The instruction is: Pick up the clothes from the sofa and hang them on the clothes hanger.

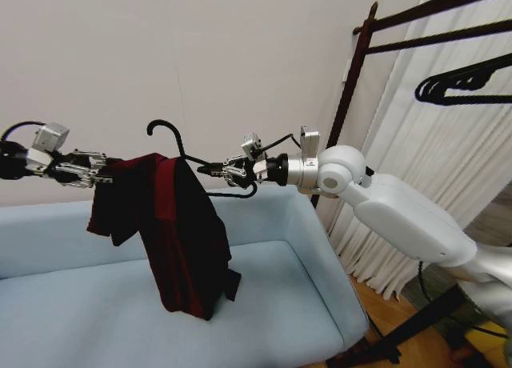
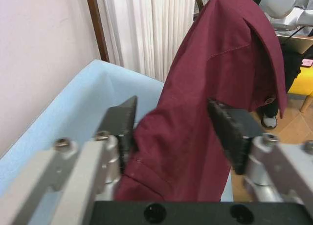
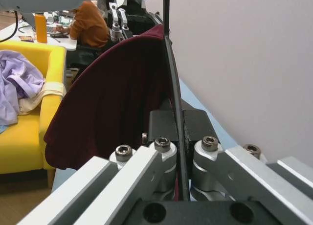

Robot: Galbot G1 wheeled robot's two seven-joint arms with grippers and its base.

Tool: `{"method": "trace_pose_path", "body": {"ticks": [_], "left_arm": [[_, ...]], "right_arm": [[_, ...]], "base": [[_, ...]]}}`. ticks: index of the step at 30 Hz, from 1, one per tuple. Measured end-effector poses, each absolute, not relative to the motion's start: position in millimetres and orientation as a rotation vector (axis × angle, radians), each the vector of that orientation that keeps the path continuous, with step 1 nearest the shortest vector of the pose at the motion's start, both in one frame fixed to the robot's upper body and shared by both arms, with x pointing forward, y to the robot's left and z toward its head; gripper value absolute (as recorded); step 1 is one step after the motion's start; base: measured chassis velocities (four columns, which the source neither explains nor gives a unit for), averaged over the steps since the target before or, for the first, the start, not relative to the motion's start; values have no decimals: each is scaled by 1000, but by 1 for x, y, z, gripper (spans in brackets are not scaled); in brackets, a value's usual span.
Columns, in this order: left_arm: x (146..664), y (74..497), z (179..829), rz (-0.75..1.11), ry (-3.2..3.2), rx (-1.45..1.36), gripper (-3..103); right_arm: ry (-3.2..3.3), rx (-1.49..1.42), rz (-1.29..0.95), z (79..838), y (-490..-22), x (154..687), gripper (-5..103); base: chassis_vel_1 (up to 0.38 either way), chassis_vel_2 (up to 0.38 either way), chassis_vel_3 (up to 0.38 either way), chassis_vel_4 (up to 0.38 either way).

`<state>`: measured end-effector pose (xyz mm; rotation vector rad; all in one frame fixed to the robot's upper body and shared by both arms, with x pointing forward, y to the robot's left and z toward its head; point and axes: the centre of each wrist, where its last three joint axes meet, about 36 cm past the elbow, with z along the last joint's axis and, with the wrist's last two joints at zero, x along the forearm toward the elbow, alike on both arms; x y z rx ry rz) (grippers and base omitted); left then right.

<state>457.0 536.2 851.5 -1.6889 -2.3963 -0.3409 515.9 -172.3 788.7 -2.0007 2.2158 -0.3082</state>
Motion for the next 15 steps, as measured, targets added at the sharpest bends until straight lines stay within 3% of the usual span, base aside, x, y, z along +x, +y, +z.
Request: {"method": "trace_pose_path", "body": {"ticks": [2, 5, 11, 15], "left_arm": [[457, 537, 849, -333, -2395, -1695, 38], [457, 537, 846, -324, -2391, -1705, 32], [456, 535, 843, -317, -2386, -1720, 6], [455, 535, 843, -311, -2394, -1718, 2]], "right_arm": [[2209, -2002, -310, 791, -172, 515, 2], [2203, -2004, -312, 794, -172, 515, 2], [2190, -2007, -308, 802, -170, 512, 2], [2189, -2007, -306, 804, -168, 511, 2]], "base": [[0, 0, 0, 0], [0, 0, 0, 0], [0, 0, 0, 0], [0, 0, 0, 0]]}}
